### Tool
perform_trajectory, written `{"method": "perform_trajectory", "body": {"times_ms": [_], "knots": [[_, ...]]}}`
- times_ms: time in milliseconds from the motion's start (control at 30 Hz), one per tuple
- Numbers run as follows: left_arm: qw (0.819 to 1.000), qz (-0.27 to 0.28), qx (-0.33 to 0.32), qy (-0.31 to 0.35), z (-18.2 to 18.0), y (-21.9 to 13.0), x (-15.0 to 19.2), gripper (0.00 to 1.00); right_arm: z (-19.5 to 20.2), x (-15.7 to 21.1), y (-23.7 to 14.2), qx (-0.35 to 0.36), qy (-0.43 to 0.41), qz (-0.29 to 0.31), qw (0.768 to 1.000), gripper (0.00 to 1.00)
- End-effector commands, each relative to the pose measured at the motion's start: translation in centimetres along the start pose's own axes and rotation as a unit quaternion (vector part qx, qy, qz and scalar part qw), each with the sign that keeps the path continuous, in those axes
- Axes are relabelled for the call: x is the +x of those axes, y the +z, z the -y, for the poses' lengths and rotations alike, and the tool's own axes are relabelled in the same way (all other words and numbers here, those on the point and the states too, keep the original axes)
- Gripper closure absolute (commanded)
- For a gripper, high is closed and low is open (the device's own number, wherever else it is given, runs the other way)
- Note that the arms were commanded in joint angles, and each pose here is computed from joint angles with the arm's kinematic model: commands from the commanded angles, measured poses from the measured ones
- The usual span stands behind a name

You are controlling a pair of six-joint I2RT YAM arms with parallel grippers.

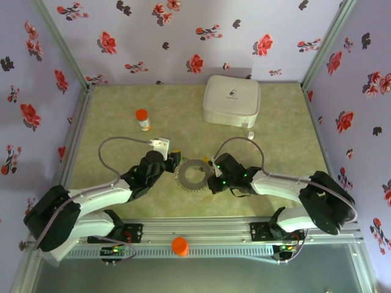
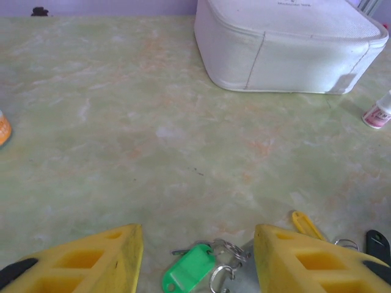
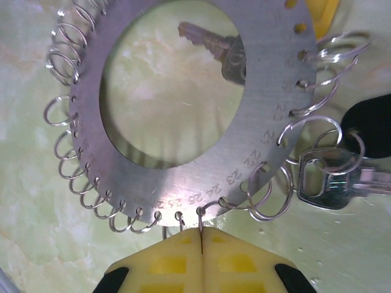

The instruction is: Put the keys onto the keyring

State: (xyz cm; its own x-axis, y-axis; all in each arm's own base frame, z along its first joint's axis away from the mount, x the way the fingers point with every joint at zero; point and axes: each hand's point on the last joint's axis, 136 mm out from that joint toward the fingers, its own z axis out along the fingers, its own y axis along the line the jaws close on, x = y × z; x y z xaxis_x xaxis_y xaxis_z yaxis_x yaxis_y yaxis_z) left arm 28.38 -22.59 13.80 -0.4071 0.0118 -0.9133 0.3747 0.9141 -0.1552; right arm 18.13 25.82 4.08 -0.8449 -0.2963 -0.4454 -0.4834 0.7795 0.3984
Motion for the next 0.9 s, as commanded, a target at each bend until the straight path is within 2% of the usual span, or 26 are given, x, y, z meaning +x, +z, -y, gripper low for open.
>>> {"method": "perform_trajectory", "body": {"times_ms": [0,267,567,667,767,867], "knots": [[1.000,0.012,-0.010,0.026,-0.3,-0.6,-0.7,0.49,-0.5,-1.3,-1.8,0.013,-0.070,0.018,0.997,1.00],[0.994,0.039,0.012,0.100,-0.2,-1.9,-1.5,0.47,-3.5,-3.6,-5.4,-0.003,-0.217,0.063,0.974,1.00],[0.976,0.043,0.129,0.168,2.4,-3.9,-2.5,0.63,-6.7,-6.1,-8.3,-0.039,-0.341,0.119,0.932,1.00],[0.962,0.048,0.173,0.204,3.8,-4.6,-2.7,0.70,-7.8,-6.7,-8.9,-0.054,-0.377,0.131,0.915,1.00],[0.927,0.055,0.256,0.269,6.4,-6.1,-2.0,0.74,-9.4,-7.0,-9.5,-0.085,-0.413,0.143,0.895,1.00],[0.908,0.071,0.287,0.297,7.4,-6.9,-2.2,0.77,-10.4,-7.1,-10.1,-0.102,-0.439,0.153,0.880,1.00]]}}
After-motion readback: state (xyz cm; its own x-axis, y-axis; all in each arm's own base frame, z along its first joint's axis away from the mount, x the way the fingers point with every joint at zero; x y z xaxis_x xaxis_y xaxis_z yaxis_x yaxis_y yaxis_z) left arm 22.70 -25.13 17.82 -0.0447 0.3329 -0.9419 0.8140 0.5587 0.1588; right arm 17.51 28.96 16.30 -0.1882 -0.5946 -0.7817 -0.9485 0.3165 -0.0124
